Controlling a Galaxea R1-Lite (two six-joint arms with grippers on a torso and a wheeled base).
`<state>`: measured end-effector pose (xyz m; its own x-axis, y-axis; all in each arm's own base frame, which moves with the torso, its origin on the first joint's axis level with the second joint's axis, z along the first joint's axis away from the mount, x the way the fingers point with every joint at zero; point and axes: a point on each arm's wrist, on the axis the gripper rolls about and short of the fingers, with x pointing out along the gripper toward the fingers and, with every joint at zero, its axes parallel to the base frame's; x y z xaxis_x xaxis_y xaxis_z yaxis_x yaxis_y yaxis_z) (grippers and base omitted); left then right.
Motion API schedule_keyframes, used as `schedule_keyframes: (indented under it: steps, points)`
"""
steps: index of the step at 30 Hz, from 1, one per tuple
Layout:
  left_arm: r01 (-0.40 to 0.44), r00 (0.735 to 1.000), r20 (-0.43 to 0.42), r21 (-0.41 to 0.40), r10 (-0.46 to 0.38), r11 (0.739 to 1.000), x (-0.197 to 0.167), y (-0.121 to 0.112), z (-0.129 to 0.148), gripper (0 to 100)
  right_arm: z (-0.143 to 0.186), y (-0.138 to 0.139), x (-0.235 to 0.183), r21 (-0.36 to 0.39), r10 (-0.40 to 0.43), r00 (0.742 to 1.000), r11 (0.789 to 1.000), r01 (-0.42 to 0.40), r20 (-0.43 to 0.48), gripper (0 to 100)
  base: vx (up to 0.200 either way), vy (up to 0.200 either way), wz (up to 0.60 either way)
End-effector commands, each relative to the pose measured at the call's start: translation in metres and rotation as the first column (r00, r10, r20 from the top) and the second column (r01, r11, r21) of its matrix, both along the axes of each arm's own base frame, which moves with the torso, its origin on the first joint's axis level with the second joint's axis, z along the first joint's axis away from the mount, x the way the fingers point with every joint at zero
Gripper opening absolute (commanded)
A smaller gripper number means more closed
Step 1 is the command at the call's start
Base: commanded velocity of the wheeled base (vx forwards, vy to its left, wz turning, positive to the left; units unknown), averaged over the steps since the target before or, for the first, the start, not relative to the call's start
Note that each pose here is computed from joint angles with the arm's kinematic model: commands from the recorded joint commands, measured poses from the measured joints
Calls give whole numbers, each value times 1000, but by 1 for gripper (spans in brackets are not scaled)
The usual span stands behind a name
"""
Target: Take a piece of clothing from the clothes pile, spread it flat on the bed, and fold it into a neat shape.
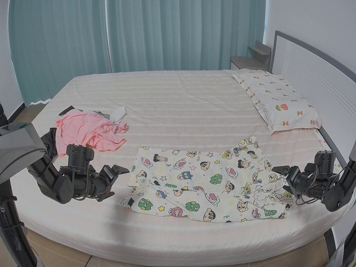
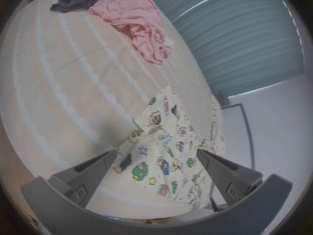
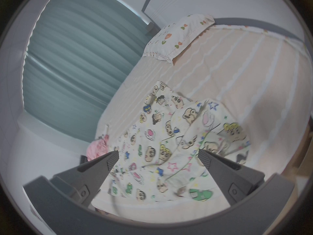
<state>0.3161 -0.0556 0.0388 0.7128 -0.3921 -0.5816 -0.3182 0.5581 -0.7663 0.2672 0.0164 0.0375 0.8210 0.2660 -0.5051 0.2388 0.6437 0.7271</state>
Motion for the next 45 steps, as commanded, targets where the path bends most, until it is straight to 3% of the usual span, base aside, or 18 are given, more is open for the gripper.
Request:
schedule_keyframes:
  steps: [1, 4, 14, 23, 37, 45]
  points:
    - [-9, 999, 36, -93, 13, 996, -31, 6, 1, 100, -38, 22, -17, -8, -18, 992, 1000, 17, -126, 100, 0, 0, 0]
    - [-11, 1000, 23, -84, 13, 996, -29, 5, -9, 100, -47, 21, -20, -17, -27, 987, 1000, 25, -157, 100, 0, 0, 0]
    - [-10, 1000, 6, -70, 10, 998, -34, 3, -20, 100, -59, 14, -18, -49, -84, 987, 996, 78, -138, 100, 0, 0, 0]
    - [-6, 1000, 24, -62, 7, 998, -37, 0, -25, 100, -67, 16, -18, -104, -68, 987, 993, 53, -146, 100, 0, 0, 0]
    - [-19, 1000, 18, -43, 20, 999, -36, -3, -28, 100, -74, 29, -11, -121, -51, 995, 992, 40, -90, 100, 0, 0, 0]
    - [-24, 1000, 17, -39, 25, 999, -36, -3, -29, 100, -72, 28, -3, -123, -82, 996, 989, 76, -45, 100, 0, 0, 0]
